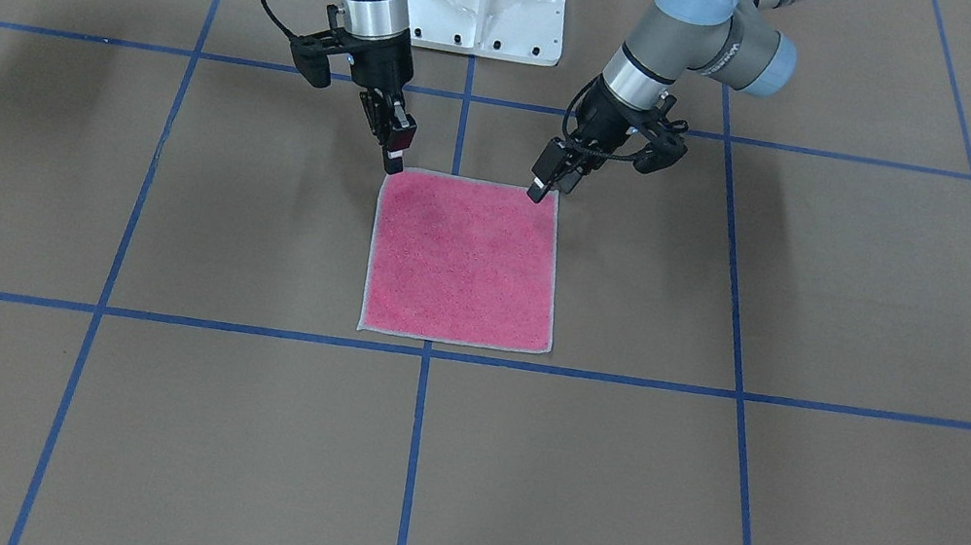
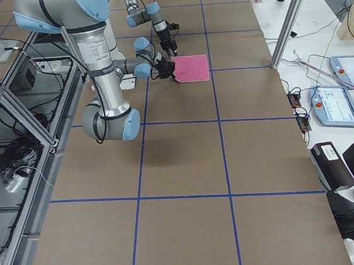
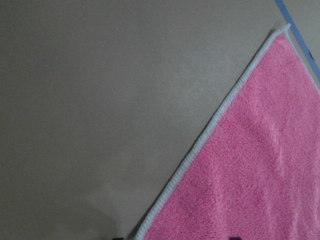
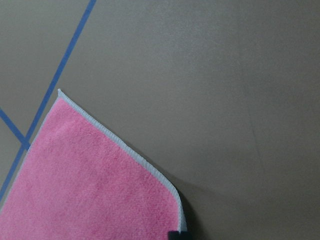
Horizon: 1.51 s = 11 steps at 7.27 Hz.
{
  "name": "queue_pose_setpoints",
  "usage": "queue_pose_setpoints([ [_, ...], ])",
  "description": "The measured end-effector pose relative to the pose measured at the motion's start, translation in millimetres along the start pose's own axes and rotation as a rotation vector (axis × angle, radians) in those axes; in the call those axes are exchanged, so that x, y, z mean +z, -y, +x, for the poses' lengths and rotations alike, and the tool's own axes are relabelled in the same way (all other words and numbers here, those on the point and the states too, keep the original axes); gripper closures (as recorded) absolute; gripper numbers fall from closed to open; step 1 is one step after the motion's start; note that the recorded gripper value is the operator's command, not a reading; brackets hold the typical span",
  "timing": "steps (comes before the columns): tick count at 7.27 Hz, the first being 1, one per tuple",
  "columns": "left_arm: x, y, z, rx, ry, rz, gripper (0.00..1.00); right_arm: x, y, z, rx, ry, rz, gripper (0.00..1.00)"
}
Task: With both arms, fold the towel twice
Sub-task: 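Close both grippers on the towel's near corners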
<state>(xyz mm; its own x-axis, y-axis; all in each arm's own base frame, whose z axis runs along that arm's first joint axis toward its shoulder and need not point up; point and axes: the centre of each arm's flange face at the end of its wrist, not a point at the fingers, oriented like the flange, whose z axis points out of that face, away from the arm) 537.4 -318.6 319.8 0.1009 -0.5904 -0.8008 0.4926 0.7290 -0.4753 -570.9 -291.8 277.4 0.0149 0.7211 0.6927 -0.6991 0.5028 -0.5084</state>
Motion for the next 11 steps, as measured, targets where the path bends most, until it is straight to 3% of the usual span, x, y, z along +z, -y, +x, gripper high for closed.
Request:
queue_pose_setpoints([
  [11, 5.2, -3.0, 0.0, 0.023, 0.004, 0.002, 0.24, 0.3, 1.2, 0.0, 0.001, 0.006, 0.007, 1.0],
])
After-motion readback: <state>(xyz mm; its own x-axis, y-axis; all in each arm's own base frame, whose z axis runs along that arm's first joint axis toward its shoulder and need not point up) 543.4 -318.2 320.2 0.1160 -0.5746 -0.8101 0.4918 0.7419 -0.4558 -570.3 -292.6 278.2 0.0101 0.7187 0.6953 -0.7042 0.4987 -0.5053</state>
